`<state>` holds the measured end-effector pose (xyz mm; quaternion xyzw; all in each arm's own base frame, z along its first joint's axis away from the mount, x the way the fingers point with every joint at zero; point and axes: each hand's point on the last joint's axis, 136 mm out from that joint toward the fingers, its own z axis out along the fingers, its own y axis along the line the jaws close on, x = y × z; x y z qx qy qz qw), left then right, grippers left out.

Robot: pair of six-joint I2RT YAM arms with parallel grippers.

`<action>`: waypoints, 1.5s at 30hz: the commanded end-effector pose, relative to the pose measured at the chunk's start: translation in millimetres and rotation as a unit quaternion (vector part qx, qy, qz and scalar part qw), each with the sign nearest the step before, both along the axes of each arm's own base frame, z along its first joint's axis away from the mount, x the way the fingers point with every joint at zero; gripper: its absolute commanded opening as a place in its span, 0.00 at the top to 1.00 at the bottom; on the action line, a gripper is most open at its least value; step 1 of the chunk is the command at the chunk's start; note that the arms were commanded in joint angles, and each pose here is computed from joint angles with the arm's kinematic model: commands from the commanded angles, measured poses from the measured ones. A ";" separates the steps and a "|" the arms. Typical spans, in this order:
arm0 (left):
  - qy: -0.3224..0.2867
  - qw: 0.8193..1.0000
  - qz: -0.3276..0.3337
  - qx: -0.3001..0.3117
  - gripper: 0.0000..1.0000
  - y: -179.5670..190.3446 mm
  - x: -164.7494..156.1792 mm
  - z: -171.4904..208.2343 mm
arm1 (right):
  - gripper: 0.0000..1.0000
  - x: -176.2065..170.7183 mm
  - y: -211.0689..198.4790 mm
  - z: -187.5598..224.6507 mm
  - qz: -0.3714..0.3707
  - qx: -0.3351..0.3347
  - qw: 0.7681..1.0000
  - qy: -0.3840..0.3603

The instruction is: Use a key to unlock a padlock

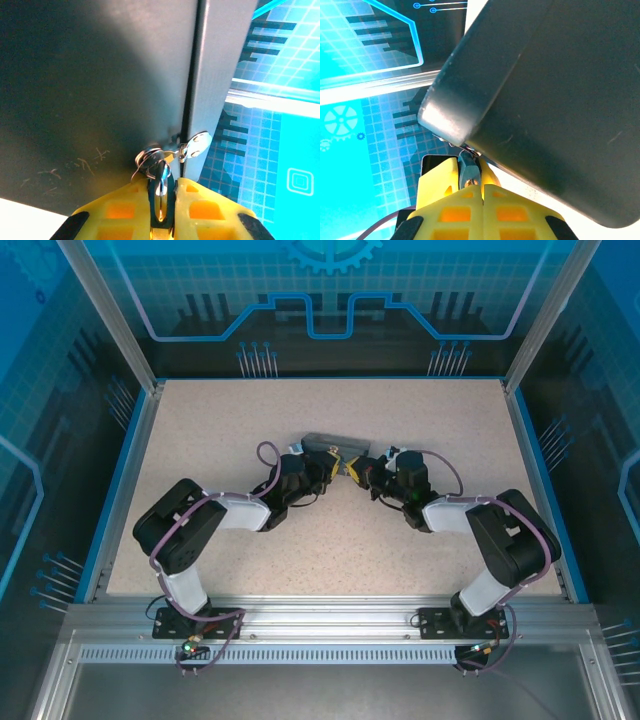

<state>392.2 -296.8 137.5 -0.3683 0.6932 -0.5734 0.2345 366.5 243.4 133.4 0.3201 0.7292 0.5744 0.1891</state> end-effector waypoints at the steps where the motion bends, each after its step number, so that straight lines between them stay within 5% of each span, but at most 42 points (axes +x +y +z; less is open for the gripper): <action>1: -0.055 0.995 -0.071 -0.038 1.00 -29.5 -20.7 46.0 | 1.00 4.7 4.0 13.7 0.010 0.012 1.000 -0.010; 16: -0.058 0.995 -0.074 -0.041 1.00 -30.2 -22.6 49.0 | 1.00 -9.2 -1.3 -9.9 0.092 -0.176 0.978 -0.061; 24: -0.058 0.994 -0.077 -0.042 1.00 -34.1 -23.1 48.6 | 1.00 -1.7 11.6 -2.2 0.079 -0.110 0.989 -0.057; 34: -0.059 0.994 -0.080 -0.042 1.00 -38.5 -25.0 50.5 | 1.00 15.7 23.7 19.5 0.042 0.054 0.997 -0.046; 45: -0.062 0.994 -0.084 -0.043 1.00 -34.5 -32.0 50.2 | 1.00 -0.3 1.3 8.9 0.053 -0.011 0.998 -0.039</action>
